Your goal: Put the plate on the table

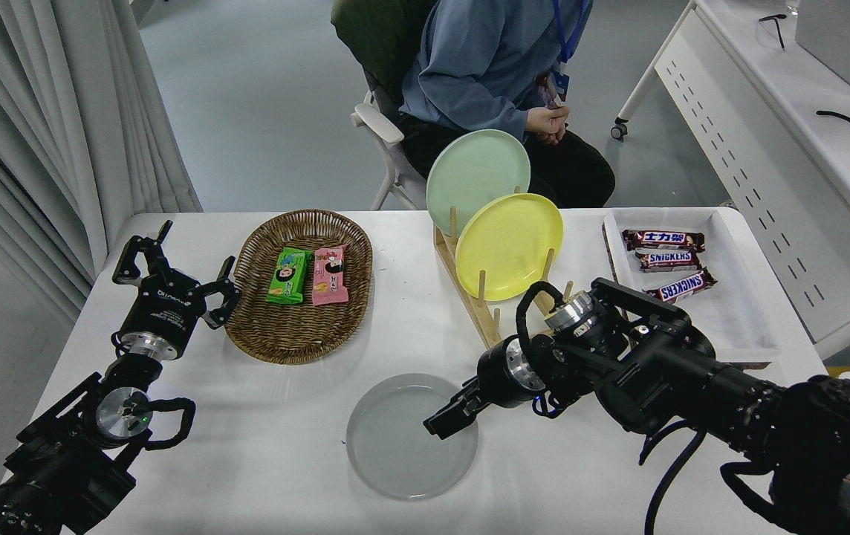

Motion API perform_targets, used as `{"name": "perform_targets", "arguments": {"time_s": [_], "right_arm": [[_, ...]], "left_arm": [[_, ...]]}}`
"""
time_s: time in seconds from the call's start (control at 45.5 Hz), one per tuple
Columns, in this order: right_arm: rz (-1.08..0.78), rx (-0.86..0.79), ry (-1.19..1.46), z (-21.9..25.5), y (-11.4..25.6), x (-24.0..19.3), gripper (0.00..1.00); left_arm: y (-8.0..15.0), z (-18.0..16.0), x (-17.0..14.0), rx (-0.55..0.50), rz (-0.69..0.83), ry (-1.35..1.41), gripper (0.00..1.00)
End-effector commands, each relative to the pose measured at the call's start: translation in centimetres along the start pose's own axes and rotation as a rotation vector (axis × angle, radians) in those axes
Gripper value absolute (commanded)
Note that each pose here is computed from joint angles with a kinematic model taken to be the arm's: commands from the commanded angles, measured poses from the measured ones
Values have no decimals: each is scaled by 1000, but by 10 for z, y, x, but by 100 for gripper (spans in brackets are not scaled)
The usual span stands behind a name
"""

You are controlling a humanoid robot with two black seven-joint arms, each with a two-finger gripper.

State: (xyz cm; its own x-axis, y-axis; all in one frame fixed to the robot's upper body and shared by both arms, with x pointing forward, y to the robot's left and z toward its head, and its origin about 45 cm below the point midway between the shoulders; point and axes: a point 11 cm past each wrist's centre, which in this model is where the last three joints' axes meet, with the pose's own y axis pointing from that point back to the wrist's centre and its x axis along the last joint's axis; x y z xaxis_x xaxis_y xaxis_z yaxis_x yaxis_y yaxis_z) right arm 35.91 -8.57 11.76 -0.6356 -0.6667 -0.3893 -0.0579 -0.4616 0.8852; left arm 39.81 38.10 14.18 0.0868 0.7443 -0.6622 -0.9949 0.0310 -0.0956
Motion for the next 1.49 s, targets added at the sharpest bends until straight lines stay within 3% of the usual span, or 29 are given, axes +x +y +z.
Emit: {"name": "perform_targets", "arguments": {"time_s": [0.0,0.22,0.527,0.813,1.077,1.363,1.473], "right_arm": [[-61,71,254,13,5,-23,100],[-86,284,652,1,15,-44,100],[-373,253,1105,46,38,-95,100],[-331,480,1357,39,80,-140,100],[-406,660,1358,18,146,-176,100],[-701,1212,1226,-29,247,-199,100],[-758,1327,1146,-46,281,-196,100]], "left_arm": [[0,0,0,0,0,0,100],[0,0,0,0,0,0,100],[0,0,0,0,0,0,100],[0,0,0,-1,0,0,100],[0,0,0,0,2,-1,100],[0,0,0,-1,0,0,100],[0,0,0,0,2,-1,100]]}}
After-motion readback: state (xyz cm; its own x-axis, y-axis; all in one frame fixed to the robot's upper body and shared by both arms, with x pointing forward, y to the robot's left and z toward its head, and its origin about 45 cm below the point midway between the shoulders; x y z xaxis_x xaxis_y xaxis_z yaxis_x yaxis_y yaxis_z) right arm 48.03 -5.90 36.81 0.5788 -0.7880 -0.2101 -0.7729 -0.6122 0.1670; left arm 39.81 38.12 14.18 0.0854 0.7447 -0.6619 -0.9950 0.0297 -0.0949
